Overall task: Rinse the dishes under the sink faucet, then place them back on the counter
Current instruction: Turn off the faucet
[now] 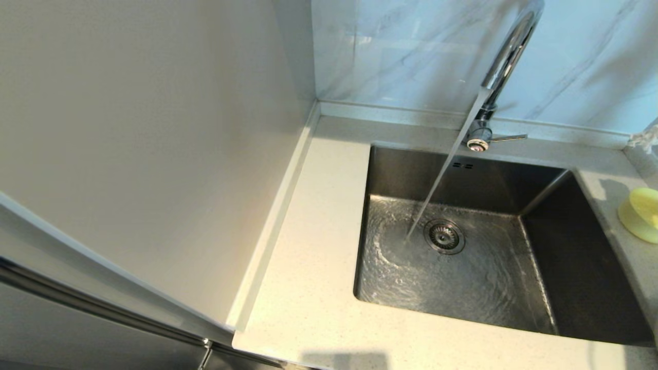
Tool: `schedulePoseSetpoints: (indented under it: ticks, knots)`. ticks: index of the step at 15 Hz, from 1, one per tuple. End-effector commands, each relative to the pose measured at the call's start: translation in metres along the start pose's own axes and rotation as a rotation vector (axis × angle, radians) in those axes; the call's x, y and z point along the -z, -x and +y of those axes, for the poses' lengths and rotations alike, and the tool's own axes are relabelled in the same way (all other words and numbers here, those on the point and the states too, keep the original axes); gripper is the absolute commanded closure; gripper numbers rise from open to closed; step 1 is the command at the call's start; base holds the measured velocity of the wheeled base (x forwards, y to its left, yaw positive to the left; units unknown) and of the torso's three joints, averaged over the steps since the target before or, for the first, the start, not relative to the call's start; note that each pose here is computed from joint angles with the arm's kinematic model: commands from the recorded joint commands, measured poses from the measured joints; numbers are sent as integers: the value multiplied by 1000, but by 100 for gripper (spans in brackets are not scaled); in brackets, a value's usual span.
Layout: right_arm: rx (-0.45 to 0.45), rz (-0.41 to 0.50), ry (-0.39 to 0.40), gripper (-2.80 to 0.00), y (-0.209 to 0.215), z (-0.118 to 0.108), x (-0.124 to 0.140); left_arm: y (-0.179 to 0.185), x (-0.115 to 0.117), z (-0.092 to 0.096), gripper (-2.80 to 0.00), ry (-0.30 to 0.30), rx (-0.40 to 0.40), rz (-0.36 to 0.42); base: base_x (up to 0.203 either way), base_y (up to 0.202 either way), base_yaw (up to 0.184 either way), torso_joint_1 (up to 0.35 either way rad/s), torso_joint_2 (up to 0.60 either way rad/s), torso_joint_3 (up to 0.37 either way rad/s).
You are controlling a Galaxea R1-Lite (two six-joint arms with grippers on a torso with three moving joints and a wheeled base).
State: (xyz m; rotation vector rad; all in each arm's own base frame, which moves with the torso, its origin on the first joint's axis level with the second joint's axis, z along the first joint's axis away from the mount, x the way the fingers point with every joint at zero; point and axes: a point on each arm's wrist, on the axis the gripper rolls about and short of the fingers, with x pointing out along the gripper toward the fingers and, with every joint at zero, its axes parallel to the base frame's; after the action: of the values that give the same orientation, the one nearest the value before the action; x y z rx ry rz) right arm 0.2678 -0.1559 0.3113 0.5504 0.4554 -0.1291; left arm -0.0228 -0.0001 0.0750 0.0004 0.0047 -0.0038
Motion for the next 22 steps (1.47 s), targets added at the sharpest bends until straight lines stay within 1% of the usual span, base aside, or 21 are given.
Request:
schedulePoseSetpoints:
  ticks: [1,5,6,9,15,17,19,20,22]
  knots:
    - [-43,20,2,-280,12,21,4,0,0,0,0,0,-1,0,0,0,0,0,0,0]
    - [-123,111,-1,-280,-5,52,19,0,0,0,0,0,-1,0,0,0,0,0,0,0]
    - [-128,126,-5,0,-10,59,22,0,0,0,0,0,-1,0,0,0,0,0,0,0]
    - [-145,160,13,0,-17,72,31,0,0,0,0,0,-1,0,0,0,0,0,0,0]
    - [-169,285,23,0,-35,84,62,0,0,0,0,0,-1,0,0,0,0,0,0,0]
    - [-185,313,35,0,-43,90,68,0,0,0,0,0,0,0,0,0,0,0,0,0]
    - [-202,295,50,0,-56,97,69,0,0,0,0,0,1,0,0,0,0,0,0,0]
    - [-173,270,57,0,-68,100,71,0,0,0,0,0,-1,0,0,0,0,0,0,0]
    - [-63,182,82,0,-88,106,75,0,0,0,0,0,-1,0,0,0,0,0,0,0]
